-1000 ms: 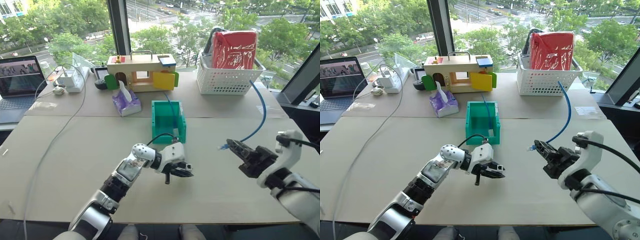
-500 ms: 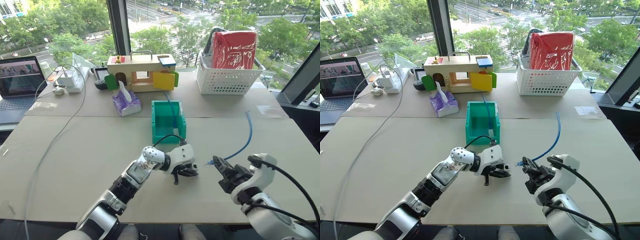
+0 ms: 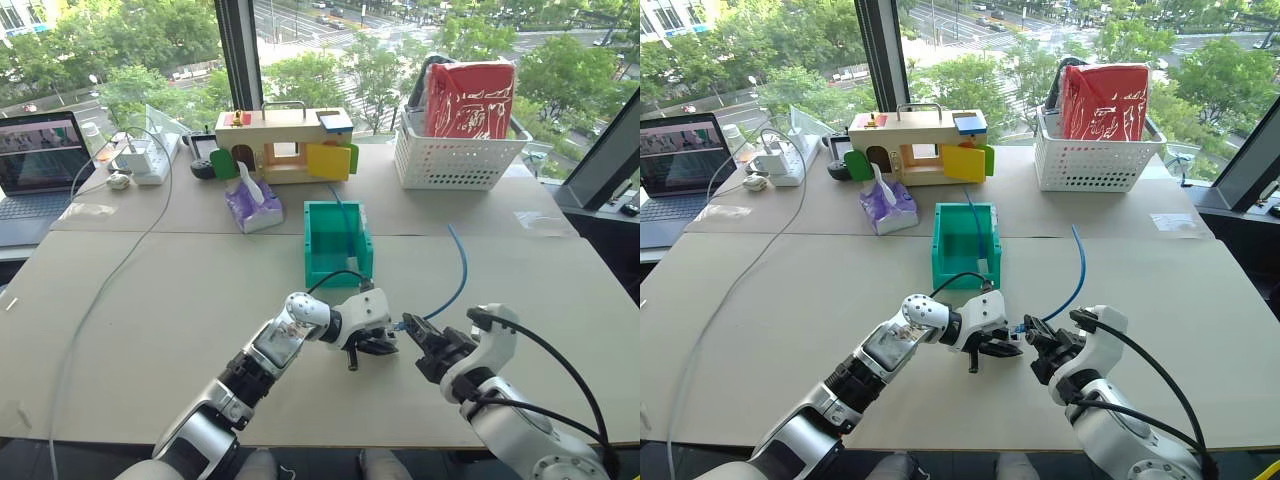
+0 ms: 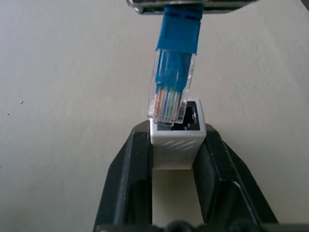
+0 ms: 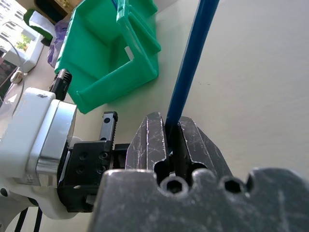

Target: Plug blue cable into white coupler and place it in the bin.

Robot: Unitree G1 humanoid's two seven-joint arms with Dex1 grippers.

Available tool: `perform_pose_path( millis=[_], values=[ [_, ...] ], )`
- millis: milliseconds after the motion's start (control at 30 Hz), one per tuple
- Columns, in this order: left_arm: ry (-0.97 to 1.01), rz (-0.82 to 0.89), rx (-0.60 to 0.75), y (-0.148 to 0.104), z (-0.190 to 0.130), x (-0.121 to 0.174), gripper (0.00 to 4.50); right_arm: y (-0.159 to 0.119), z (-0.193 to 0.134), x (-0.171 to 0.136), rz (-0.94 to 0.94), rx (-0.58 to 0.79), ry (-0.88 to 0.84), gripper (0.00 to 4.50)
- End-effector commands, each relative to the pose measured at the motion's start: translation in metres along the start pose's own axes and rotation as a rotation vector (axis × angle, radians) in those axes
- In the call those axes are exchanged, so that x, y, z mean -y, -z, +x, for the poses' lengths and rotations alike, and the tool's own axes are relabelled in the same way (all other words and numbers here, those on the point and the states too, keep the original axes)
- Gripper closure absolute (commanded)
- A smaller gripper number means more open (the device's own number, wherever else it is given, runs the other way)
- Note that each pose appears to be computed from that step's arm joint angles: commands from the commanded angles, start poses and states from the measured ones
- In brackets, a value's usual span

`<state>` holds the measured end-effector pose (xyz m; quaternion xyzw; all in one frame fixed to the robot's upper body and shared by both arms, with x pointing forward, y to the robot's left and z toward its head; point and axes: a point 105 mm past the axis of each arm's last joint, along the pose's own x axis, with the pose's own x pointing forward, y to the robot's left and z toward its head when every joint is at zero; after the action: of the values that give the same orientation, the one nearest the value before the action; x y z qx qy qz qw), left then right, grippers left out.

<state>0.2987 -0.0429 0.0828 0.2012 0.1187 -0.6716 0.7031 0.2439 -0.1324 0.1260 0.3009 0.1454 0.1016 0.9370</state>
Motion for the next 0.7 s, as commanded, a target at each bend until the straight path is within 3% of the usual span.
perform_pose_path(
  millis=[33,700],
  values=[
    [0.022,-0.003,0.017,-0.004,-0.001,0.003,3.83,0.000,0.000,-0.009,0.017,-0.007,-0.048,4.50],
    [0.033,-0.056,0.064,-0.013,-0.007,0.004,3.83,0.014,0.004,-0.004,-0.053,-0.106,-0.035,4.50]
  ],
)
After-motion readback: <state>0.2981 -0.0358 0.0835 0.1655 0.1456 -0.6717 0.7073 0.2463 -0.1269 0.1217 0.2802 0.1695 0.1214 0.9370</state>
